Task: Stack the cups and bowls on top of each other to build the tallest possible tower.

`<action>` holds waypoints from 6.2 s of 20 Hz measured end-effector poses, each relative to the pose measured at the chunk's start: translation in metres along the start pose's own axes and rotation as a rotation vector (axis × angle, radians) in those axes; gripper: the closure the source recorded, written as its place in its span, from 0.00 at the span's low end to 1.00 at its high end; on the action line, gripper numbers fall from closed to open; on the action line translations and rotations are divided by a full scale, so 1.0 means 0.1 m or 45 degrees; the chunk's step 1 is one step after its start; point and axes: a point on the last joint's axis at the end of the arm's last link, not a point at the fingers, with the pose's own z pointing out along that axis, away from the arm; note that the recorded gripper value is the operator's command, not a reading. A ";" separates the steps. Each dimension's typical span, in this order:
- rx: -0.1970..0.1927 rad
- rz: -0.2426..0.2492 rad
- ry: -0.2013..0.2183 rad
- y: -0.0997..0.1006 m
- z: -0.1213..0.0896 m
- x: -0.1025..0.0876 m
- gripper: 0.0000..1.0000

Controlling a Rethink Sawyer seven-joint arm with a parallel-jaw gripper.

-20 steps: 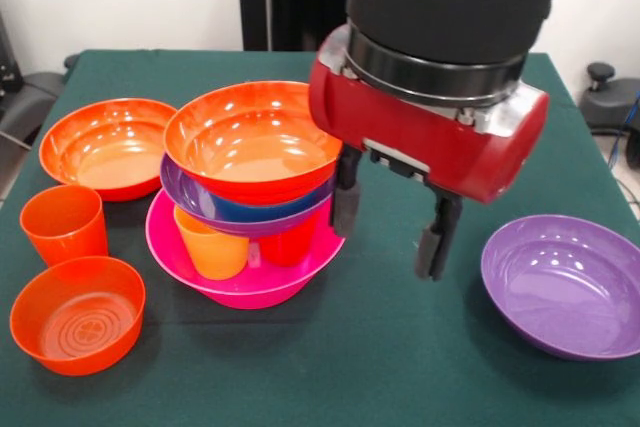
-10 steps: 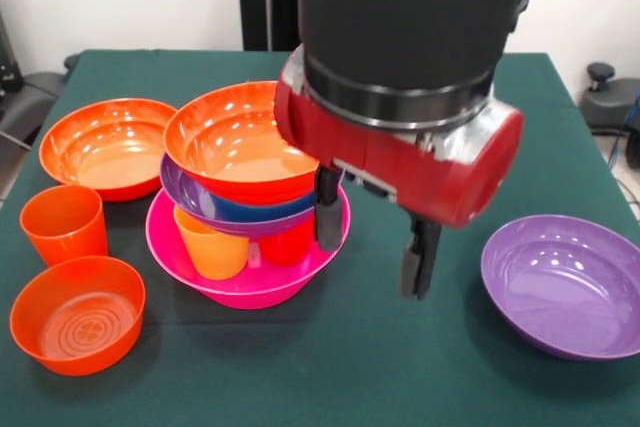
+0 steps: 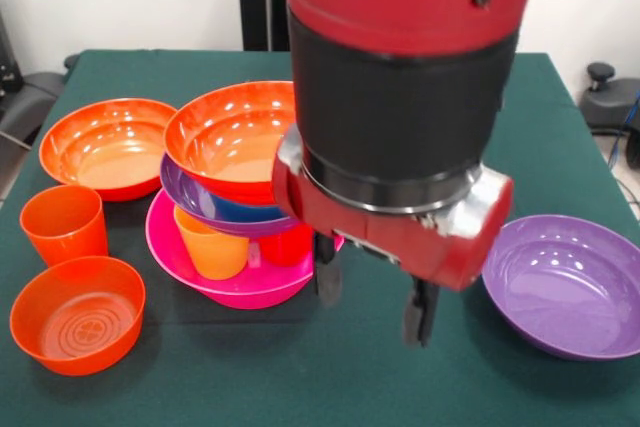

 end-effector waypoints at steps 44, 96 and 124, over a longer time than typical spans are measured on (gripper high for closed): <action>0.162 -0.230 -0.122 0.03 1.03 0.39 0.00; 0.124 -0.239 -0.173 -1.15 1.08 -0.17 0.00; 0.086 -0.262 -0.205 -1.86 1.18 -0.24 0.00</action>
